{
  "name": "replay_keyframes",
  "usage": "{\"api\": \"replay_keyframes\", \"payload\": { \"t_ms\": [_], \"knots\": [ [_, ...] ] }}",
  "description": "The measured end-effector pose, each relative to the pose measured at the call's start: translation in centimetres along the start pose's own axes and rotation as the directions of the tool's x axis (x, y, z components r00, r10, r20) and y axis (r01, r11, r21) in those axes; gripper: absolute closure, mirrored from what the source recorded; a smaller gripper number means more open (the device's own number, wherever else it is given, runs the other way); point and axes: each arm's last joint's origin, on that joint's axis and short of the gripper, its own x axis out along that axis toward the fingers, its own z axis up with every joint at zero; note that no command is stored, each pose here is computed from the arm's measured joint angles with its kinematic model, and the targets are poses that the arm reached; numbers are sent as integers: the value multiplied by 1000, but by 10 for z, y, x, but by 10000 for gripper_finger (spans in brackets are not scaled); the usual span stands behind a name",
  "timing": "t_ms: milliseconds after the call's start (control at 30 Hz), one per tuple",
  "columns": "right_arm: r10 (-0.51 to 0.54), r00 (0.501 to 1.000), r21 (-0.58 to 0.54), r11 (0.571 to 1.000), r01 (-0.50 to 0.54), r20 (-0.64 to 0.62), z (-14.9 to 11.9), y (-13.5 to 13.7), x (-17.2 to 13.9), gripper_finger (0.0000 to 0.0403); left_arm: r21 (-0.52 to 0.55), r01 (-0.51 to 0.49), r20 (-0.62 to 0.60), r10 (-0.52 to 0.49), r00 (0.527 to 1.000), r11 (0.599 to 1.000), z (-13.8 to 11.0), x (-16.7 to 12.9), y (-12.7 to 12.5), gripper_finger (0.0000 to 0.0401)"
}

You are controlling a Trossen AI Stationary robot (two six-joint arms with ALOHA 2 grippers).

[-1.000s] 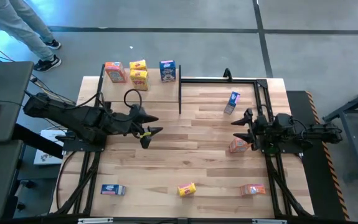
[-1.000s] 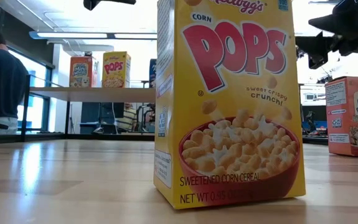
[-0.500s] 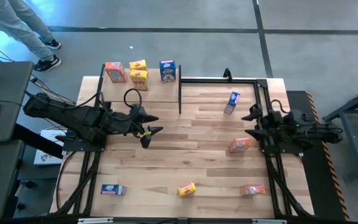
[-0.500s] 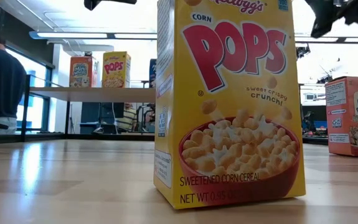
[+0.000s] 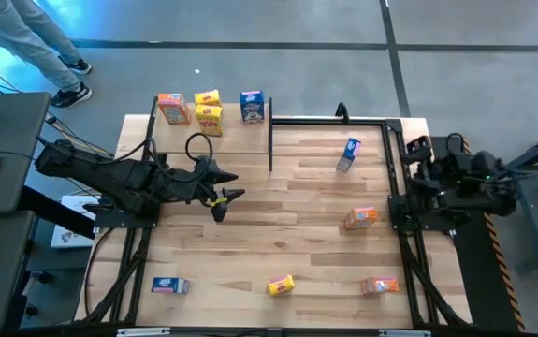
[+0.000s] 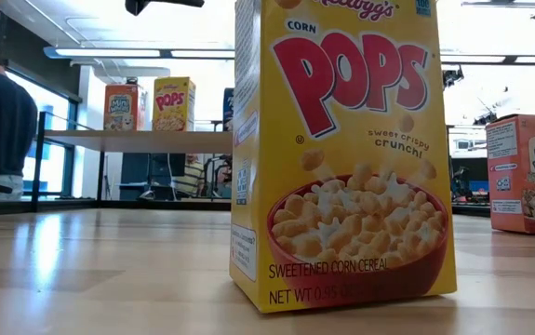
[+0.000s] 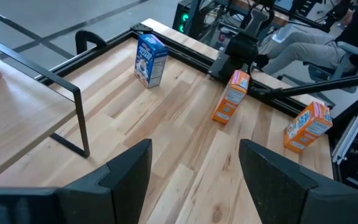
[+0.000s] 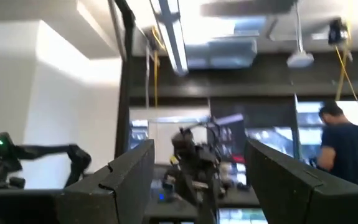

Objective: Stack cereal on shelf
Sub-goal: Put the top orange cereal box on the shelf aligned with the other orange cereal box

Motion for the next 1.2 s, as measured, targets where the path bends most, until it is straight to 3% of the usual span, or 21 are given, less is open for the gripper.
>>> {"api": "replay_keyframes", "payload": {
  "t_ms": [167, 333, 500, 700, 967, 1200],
  "knots": [
    [-145, 965, -51, 989, 137, -217, 16, -5, 8, 162, 0, -3, 1, 3, 1000, 1000, 0, 0, 0, 169],
    [-224, 844, -80, 974, 212, -487, 19, -8, 21, 162, 0, -14, 8, 14, 1000, 1000, 0, 0, 1, 169],
    [-213, 683, -53, 967, 248, -698, 14, -10, 36, 162, -1, -32, 19, 32, 999, 999, 1, 0, 1, 169],
    [-201, 466, -67, 955, 289, -862, 1, -12, 54, 162, -1, -32, 18, 32, 999, 999, 1, 0, 1, 169],
    [-151, 189, -80, 937, 339, -970, -10, -13, 69, 162, 0, -32, 18, 32, 999, 999, 1, 0, 1, 169],
    [-74, 4, -69, 947, 314, -997, -23, -12, 71, 163, 0, -34, 19, 34, 999, 999, 1, 0, 1, 169]
  ]
}}
